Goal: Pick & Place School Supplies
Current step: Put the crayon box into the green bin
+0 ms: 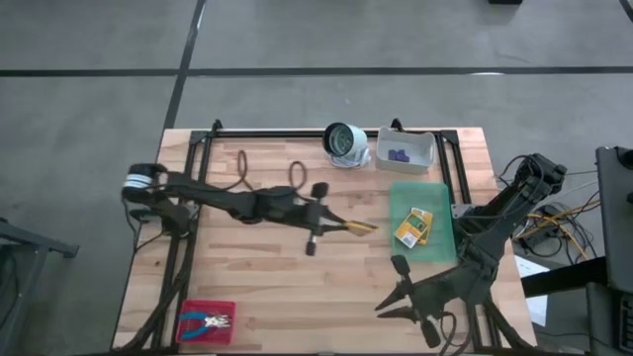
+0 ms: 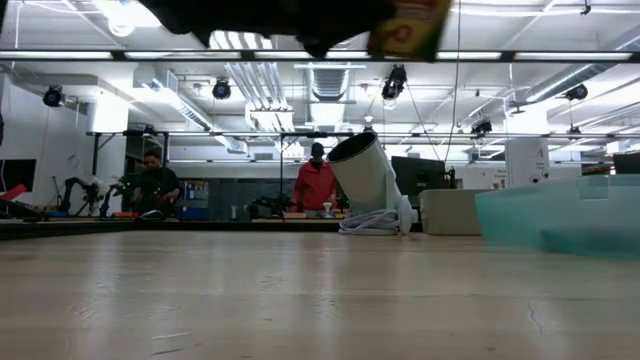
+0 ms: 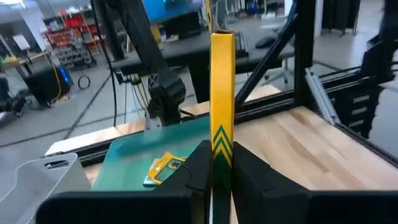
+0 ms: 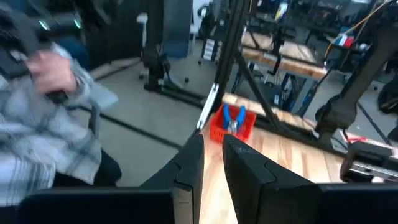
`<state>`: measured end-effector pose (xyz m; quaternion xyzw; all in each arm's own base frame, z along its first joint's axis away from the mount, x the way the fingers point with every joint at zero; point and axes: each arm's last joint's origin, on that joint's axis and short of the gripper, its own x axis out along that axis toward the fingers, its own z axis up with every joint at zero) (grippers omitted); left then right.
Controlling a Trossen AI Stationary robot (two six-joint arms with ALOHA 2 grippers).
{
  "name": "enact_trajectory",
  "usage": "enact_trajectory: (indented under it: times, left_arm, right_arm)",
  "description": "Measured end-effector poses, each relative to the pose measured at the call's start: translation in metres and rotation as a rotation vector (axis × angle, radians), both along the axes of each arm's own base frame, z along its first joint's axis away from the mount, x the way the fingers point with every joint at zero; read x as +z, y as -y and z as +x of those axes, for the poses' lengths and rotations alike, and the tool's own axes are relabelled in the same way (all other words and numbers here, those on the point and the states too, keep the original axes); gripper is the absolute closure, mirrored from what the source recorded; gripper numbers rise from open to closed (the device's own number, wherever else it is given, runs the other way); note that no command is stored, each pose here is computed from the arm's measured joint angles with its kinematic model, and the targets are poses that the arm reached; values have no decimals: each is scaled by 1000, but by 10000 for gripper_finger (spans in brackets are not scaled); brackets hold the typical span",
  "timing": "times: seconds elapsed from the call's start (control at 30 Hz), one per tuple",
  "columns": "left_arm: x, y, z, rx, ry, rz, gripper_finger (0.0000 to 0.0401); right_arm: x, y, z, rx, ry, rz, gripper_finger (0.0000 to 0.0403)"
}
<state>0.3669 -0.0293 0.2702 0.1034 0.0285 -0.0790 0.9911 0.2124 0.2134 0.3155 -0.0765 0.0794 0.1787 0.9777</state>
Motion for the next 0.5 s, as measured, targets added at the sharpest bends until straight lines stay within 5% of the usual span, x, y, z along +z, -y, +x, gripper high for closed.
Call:
enact_trajectory:
  times: [0.17,0.5]
  left_arm:
    - [-11,-2,-29,-8,47,-14,359]
    - [-14,-2,-34,-9,41,-22,356]
  right_arm:
    - [5,0,1,-1,34,37,346]
    - [5,-1,2,-14,15,126,346]
